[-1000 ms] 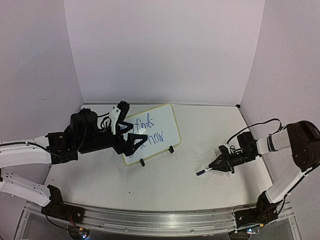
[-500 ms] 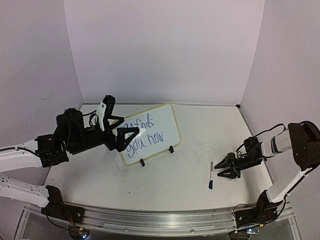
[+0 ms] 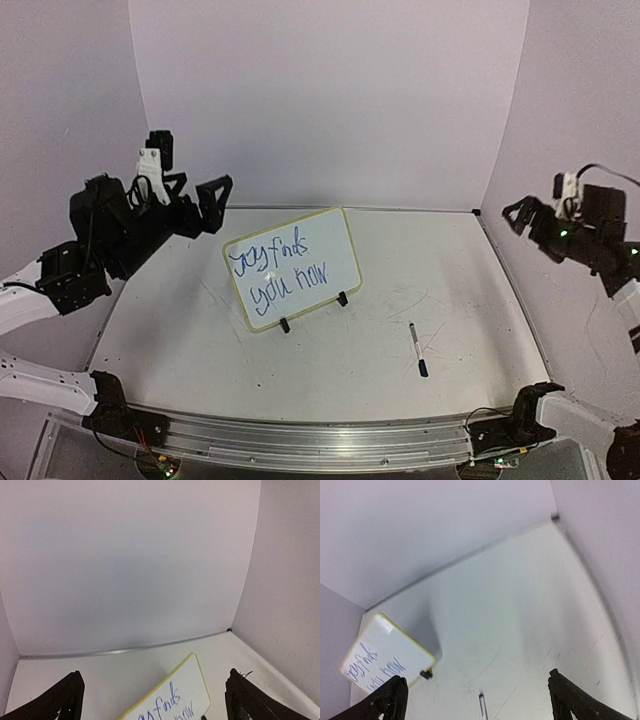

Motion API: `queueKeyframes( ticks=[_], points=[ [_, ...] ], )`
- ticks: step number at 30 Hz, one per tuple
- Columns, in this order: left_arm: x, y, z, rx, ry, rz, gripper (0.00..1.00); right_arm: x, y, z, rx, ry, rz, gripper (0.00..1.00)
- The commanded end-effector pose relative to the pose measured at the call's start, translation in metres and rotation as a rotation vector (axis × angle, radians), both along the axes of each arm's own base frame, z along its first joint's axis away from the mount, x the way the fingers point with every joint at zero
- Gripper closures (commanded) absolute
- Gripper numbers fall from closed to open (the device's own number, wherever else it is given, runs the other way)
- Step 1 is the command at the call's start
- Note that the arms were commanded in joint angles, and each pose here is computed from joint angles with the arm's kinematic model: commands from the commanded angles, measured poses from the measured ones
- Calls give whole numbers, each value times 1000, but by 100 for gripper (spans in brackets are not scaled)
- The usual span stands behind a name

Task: Write a sentence on the whiteboard
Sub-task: Reset both arms

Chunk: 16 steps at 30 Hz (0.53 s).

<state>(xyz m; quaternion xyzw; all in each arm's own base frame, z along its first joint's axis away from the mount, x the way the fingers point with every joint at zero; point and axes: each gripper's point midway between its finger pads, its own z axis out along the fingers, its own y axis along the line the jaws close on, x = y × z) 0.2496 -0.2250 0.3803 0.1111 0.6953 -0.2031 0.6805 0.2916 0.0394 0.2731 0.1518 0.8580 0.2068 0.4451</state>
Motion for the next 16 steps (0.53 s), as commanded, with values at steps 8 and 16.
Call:
queueKeyframes(
  ticks=[8, 16],
  points=[
    [-15, 50, 162, -123, -226, 117, 0, -85, -45, 230, -339, -637, -181, 2],
    [-15, 62, 170, -125, -222, 164, 1, -83, -48, 213, -280, -671, -219, 2]
  ],
)
